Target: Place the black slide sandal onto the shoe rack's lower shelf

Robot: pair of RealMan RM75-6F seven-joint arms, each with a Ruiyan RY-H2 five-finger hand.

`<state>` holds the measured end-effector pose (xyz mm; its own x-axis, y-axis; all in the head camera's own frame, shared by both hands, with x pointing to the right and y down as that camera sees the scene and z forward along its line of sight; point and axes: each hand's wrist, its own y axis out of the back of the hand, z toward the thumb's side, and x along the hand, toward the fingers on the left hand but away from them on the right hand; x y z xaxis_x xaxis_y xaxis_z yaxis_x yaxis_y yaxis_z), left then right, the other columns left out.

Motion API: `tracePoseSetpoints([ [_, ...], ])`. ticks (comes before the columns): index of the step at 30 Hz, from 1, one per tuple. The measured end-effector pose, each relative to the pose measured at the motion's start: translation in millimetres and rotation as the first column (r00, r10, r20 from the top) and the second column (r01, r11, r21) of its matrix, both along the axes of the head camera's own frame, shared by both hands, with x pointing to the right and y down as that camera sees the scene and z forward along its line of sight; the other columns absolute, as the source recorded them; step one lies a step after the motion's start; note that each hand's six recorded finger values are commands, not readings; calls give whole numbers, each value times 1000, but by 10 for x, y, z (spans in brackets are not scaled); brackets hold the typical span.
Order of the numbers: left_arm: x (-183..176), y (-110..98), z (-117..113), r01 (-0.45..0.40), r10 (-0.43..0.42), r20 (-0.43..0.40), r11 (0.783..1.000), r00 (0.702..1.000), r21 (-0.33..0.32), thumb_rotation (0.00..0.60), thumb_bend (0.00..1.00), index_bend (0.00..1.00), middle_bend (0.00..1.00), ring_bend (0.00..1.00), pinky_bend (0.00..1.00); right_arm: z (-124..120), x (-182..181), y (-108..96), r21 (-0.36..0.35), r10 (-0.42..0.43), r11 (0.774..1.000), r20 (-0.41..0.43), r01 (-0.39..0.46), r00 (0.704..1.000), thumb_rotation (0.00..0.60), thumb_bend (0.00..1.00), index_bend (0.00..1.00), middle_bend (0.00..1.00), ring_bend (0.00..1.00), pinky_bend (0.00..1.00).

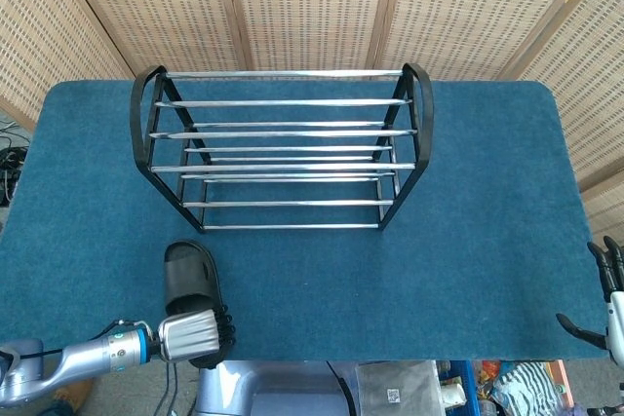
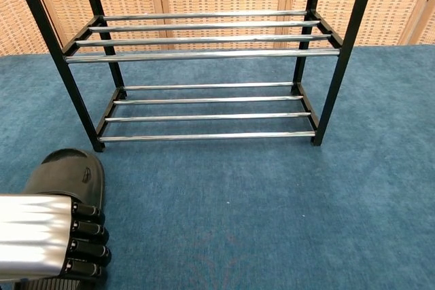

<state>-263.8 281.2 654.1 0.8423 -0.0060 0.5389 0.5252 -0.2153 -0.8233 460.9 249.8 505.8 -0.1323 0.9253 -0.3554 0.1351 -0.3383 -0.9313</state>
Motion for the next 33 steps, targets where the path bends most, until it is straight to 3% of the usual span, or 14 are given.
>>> tracePoseSetpoints([
  [9, 11, 40, -220, -127, 135, -51, 981, 989, 147, 600, 68, 614, 534, 467, 462, -7, 4, 4, -2, 3, 1000, 5, -3, 1000, 600, 0, 0, 0, 0, 0],
  [17, 148, 14, -312, -172, 193, -133, 973, 972, 156, 600, 67, 628, 541, 477, 462, -13, 7, 2, -3, 3, 1000, 10, -3, 1000, 600, 0, 0, 0, 0, 0],
  [26, 255, -340, -137, -226, 267, -219, 954, 938, 196, 600, 66, 652, 562, 498, 462, 15, 23, -9, -12, 9, 1000, 5, -9, 1000, 600, 0, 0, 0, 0, 0],
  [33, 314, -777, 73, -249, 303, -224, 939, 926, 237, 600, 68, 653, 562, 499, 462, 71, 105, -44, -25, 44, 999, -11, -44, 999, 600, 0, 0, 0, 0, 0],
])
